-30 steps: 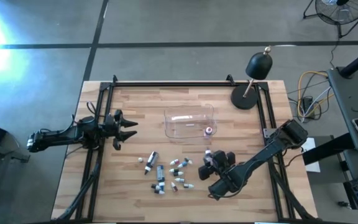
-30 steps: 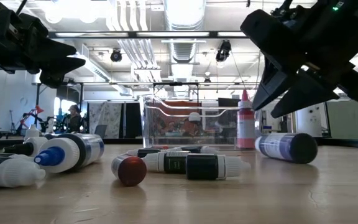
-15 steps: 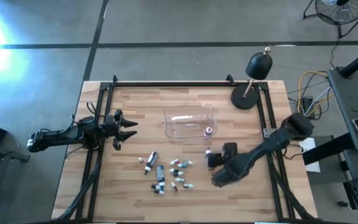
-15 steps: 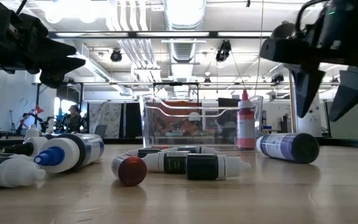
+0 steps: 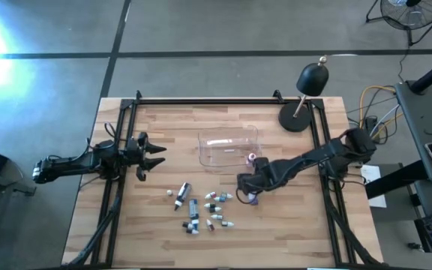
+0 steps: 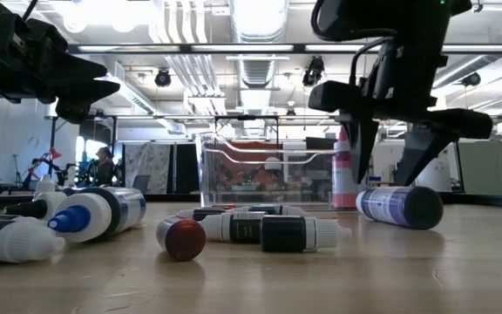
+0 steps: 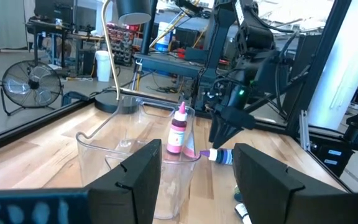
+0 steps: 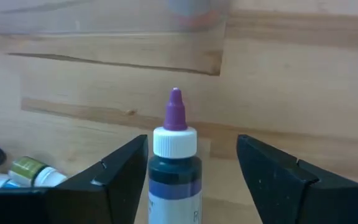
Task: Pick & Place food coloring
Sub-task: Put the large violet food coloring bottle into the transparent bin
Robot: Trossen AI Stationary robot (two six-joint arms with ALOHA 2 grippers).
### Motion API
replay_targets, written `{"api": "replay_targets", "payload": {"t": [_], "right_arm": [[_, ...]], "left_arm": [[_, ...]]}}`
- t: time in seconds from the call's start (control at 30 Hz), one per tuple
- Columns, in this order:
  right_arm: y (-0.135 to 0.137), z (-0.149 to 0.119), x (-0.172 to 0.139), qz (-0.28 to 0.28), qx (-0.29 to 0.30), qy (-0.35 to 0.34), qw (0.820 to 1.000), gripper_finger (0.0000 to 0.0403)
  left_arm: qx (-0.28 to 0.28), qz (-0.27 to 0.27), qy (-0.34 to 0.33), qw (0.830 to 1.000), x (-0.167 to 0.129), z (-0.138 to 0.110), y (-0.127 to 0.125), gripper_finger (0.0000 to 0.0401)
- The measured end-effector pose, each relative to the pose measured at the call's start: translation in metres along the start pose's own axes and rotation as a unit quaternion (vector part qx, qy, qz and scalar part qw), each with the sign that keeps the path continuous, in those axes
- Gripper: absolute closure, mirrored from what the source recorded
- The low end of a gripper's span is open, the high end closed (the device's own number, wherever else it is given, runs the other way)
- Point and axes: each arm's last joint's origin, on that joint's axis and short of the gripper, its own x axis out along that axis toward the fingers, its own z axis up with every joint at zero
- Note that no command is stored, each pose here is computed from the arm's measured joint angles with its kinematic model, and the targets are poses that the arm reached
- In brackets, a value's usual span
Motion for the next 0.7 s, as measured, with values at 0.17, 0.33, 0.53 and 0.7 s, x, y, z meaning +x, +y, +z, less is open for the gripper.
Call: {"api": "replay_targets", "payload": {"t": [0.17, 0.33, 0.53, 0.7], "right_arm": [[0.001, 0.007, 0.006, -0.007, -0.018, 0.009, 1.000, 0.0172], [0.005, 0.011, 0.014, 0.000, -0.025, 0.031, 0.999, 0.0178], [0.008, 0.009, 0.023, -0.003, -0.031, 0.040, 0.999, 0.0179], [0.008, 0.008, 0.025, -0.007, -0.033, 0.052, 0.998, 0.0179]], "left_arm": [[0.000, 0.000, 0.000, 1.000, 0.000, 0.000, 0.000, 0.0229], [0.000, 0.000, 0.000, 1.000, 0.000, 0.000, 0.000, 0.0229], [0.000, 0.000, 0.000, 1.000, 0.000, 0.000, 0.000, 0.0229], [0.000, 0.000, 0.000, 1.000, 0.000, 0.000, 0.000, 0.0229]]}}
